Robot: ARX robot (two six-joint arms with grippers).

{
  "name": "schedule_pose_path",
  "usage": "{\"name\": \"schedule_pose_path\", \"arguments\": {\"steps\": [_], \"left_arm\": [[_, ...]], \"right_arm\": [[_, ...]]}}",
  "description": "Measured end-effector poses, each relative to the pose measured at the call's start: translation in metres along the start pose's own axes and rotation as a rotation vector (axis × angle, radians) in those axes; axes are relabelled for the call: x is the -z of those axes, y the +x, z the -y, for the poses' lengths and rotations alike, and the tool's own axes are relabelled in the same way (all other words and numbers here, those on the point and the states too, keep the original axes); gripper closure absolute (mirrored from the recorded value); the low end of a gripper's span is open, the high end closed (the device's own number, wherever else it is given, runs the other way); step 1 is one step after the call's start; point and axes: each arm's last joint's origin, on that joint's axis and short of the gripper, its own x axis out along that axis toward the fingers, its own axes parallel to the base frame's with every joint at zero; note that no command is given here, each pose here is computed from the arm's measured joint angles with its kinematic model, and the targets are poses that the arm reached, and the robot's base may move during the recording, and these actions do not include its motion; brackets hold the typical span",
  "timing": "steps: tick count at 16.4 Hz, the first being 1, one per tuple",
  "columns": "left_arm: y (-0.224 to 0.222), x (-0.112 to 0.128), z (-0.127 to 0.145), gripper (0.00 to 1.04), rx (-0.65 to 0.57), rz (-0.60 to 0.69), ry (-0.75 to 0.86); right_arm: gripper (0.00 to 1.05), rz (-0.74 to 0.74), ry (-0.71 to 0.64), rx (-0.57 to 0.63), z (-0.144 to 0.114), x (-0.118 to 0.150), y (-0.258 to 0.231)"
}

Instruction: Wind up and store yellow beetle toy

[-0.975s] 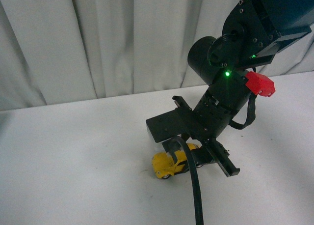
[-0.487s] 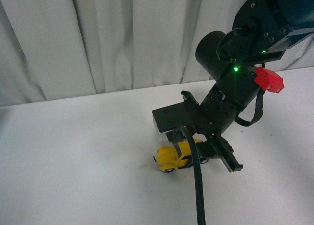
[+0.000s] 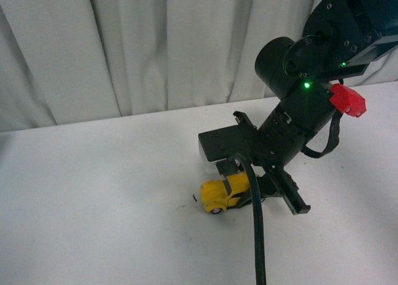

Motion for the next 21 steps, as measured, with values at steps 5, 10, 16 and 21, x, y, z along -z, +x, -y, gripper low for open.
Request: {"name": "schedule_pose_path", "arguments": {"steps": [5, 10, 16, 21], "left_arm": [[0.0, 0.0, 0.0, 0.07, 0.0, 0.0, 0.0], [0.0, 0.0, 0.0, 0.07, 0.0, 0.0, 0.0], [0.0, 0.0, 0.0, 0.07, 0.0, 0.0, 0.0], [0.0, 0.0, 0.0, 0.07, 0.0, 0.0, 0.0]], "right_arm": [[0.62, 0.014, 0.012, 0.017, -0.004, 0.006, -0.001], [0.62, 0.006, 0.043, 0.032, -0.012, 0.018, -0.007], [0.62, 0.004, 0.089, 0.051, -0.025, 0.035, -0.014], [0.62, 0.03, 0.162, 0.07, -0.059, 0.068, -0.029]]}}
